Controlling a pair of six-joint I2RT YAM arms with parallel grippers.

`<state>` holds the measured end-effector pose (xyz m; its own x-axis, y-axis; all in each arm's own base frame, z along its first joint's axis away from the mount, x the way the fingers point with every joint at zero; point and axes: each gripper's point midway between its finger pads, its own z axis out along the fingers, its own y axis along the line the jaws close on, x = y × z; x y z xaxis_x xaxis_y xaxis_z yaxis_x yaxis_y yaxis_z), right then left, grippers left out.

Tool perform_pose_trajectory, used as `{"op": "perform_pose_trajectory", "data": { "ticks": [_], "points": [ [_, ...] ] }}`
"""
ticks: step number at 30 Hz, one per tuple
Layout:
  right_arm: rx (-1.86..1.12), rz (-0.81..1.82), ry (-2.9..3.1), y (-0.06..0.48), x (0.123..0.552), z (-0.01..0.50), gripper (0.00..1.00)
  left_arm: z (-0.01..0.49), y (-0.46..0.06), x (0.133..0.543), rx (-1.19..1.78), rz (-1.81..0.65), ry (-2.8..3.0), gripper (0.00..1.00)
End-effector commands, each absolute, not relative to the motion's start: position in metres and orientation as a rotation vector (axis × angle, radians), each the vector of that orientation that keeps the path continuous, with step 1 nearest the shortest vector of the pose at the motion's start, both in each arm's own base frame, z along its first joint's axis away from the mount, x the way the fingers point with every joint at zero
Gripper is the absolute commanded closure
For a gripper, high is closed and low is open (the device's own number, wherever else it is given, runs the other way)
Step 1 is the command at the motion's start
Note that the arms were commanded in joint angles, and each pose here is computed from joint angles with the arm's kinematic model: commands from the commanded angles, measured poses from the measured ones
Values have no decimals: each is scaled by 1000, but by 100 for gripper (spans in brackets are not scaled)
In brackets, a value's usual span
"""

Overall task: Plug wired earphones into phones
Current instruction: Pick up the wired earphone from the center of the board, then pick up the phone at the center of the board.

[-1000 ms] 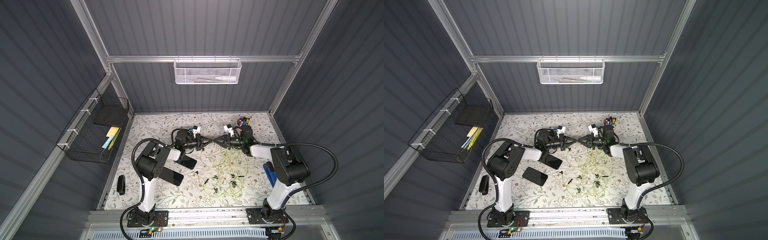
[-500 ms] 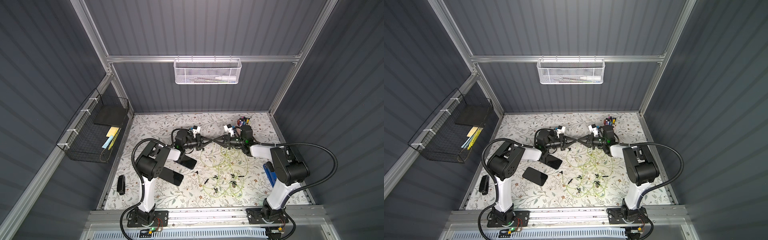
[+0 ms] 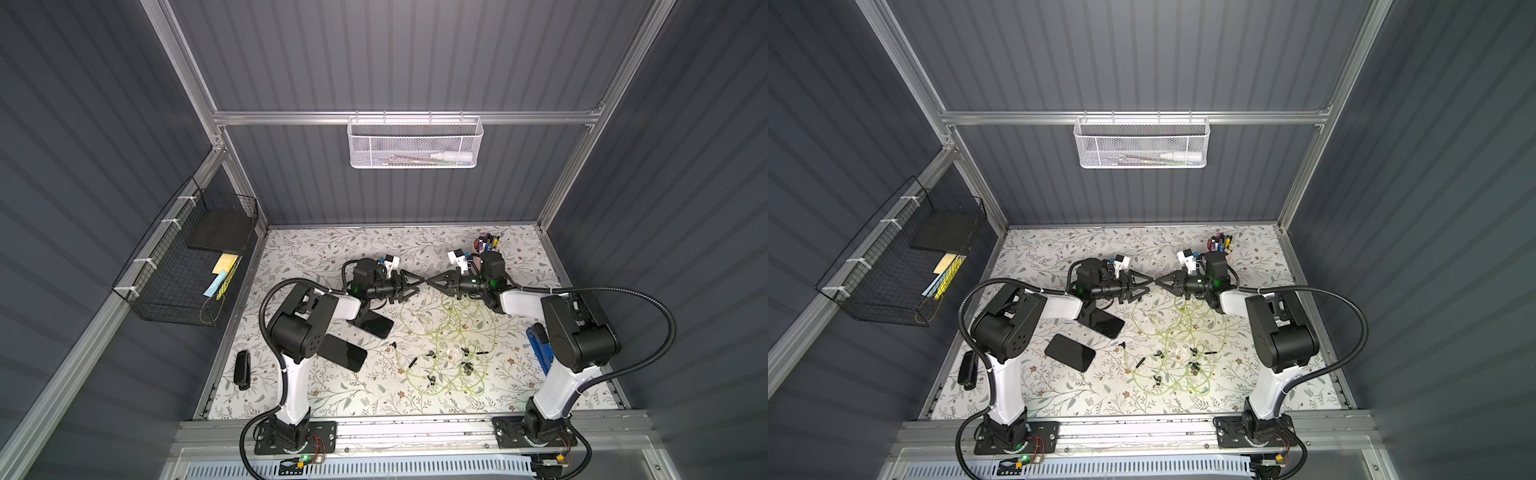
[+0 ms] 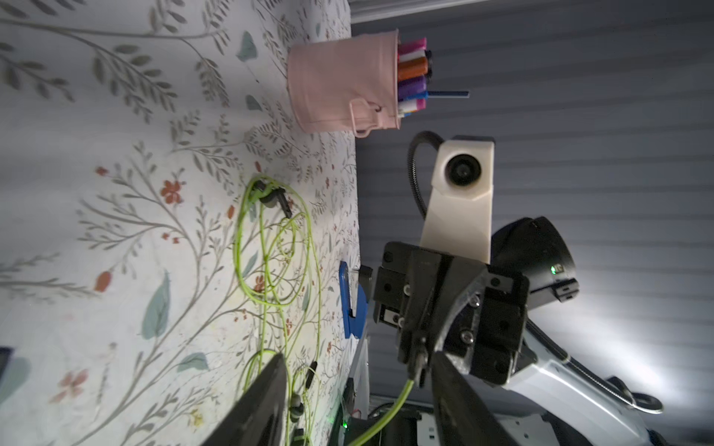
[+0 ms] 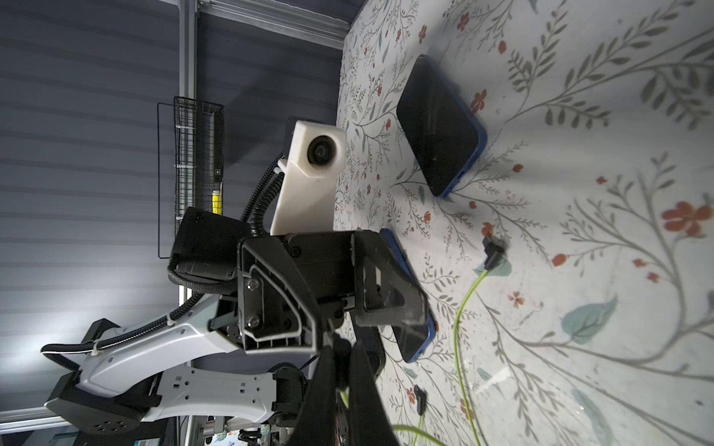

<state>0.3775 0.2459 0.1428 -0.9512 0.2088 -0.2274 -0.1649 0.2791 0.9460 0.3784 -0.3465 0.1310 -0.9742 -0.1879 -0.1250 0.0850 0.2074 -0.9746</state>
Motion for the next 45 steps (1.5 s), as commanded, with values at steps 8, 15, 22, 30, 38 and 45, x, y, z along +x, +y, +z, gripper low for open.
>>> {"op": "perform_pose_trajectory", "data": {
  "ticks": [8, 15, 22, 30, 38, 45],
  "points": [
    [93, 1332, 2353, 221, 381, 118, 99, 96, -228, 433, -615, -828, 2606, 20],
    [69, 1151, 2452, 210, 368, 99, 99, 87, -196, 480, -693, -342, 2713, 17],
    [62, 1107, 2475, 205, 359, 90, 98, 35, -190, 471, -908, -128, 2886, 16],
    [26, 1089, 2484, 204, 354, 88, 98, 20, -198, 478, -1030, -172, 2861, 14],
    [32, 1102, 2492, 205, 351, 79, 98, 4, -210, 484, -939, -70, 2920, 10],
    [46, 1152, 2485, 208, 349, 71, 98, -29, -207, 454, -947, 77, 3020, 10]
  ]
}}
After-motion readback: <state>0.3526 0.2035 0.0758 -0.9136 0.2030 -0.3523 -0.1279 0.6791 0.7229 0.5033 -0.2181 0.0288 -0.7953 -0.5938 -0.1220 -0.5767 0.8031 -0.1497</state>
